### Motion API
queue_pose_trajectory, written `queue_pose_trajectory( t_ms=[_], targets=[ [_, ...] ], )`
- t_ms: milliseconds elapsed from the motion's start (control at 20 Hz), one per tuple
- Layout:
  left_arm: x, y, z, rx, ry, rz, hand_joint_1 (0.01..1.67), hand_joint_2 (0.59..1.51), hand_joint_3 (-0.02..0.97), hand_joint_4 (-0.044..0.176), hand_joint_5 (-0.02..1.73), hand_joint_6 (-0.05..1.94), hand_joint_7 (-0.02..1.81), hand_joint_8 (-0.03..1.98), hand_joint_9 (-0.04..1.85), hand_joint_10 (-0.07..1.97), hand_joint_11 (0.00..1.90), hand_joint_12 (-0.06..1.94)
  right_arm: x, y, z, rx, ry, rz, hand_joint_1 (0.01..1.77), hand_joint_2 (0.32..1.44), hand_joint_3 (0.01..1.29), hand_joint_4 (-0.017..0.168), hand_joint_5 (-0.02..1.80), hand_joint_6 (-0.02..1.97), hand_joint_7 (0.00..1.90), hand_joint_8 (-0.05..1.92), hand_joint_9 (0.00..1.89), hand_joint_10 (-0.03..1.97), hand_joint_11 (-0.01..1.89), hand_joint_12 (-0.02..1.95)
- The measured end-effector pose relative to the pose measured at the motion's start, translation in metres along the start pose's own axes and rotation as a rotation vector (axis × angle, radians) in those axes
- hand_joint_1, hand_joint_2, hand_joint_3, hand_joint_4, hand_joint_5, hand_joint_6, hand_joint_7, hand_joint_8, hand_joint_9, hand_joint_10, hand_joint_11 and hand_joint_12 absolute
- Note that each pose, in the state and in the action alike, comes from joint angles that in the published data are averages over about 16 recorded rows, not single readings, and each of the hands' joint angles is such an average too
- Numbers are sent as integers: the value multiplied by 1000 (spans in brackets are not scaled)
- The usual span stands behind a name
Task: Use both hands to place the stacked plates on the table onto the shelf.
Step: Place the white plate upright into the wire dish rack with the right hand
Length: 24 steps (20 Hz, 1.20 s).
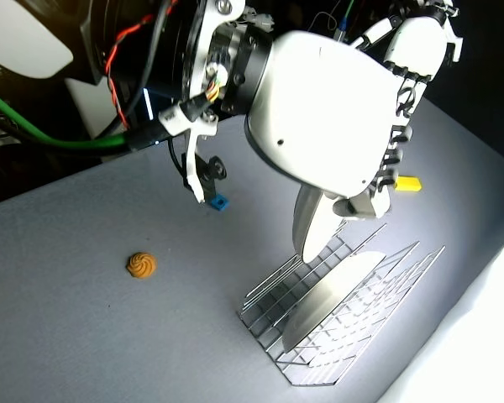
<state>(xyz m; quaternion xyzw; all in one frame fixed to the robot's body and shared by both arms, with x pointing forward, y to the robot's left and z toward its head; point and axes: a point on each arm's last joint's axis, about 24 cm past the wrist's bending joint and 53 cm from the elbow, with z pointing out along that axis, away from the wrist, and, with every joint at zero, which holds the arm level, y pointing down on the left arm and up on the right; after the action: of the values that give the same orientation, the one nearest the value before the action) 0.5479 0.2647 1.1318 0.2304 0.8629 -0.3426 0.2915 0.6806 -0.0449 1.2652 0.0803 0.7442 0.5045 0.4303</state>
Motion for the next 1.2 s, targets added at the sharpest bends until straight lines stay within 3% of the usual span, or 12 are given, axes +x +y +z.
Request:
queue_pose_trajectory(
  t_ms=[1200],
  targets=[
    [-1,1,9,-1,12,48,14,1030,20,7,20,1,11,-4,19,-65,20,16,21,-39,29,50,23,-16,1251,971,14,8,1023,816,1178,667,1332,17,810,999]
  ],
)
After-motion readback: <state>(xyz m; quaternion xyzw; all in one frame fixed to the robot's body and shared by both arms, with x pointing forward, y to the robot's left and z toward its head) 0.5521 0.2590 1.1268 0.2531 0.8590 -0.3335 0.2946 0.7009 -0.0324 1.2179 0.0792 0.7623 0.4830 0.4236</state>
